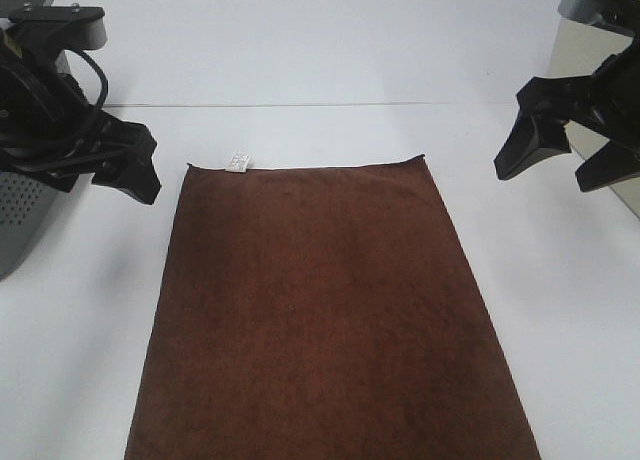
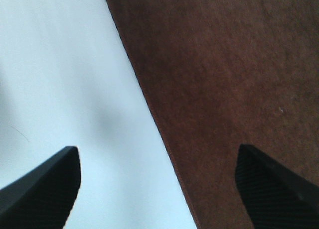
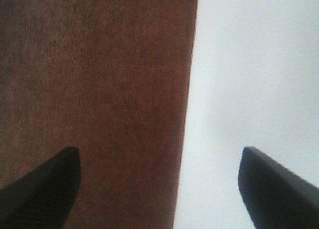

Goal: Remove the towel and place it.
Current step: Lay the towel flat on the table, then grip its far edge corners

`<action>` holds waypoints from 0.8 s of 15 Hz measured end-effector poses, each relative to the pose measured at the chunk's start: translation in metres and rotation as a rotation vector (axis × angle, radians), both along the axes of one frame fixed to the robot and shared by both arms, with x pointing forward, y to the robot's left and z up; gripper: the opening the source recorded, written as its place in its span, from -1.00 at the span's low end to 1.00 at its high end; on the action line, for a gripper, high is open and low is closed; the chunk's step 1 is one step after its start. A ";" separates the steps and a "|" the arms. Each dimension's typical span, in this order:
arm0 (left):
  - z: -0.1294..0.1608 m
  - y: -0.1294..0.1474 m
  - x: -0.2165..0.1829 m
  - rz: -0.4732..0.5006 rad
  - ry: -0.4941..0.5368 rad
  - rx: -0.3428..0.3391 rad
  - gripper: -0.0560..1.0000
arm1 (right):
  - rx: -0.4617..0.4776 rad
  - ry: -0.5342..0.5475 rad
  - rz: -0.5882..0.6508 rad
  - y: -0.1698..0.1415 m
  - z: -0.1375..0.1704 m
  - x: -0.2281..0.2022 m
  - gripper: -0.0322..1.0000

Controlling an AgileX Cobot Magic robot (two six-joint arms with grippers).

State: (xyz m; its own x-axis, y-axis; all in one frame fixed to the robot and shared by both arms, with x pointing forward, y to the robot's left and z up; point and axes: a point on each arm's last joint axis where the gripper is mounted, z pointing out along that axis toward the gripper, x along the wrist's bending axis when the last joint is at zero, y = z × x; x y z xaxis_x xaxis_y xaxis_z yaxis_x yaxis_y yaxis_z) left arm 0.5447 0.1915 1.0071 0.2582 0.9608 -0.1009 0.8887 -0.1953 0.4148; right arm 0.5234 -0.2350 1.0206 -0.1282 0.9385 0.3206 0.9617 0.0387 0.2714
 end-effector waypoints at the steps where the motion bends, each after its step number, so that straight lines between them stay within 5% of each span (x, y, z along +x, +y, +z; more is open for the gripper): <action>1: 0.001 0.002 0.004 0.005 -0.013 0.001 0.65 | -0.004 0.012 0.009 0.001 0.001 0.008 0.67; 4: -0.005 0.012 0.030 0.058 -0.011 -0.001 0.92 | -0.067 0.108 0.080 0.004 -0.012 0.053 0.69; 8: -0.028 0.024 0.077 0.099 0.059 -0.030 0.95 | -0.093 0.064 0.172 0.010 -0.025 0.112 0.69; 12: -0.063 0.025 0.115 0.096 0.136 -0.071 0.95 | -0.062 0.091 0.220 0.019 -0.068 0.154 0.69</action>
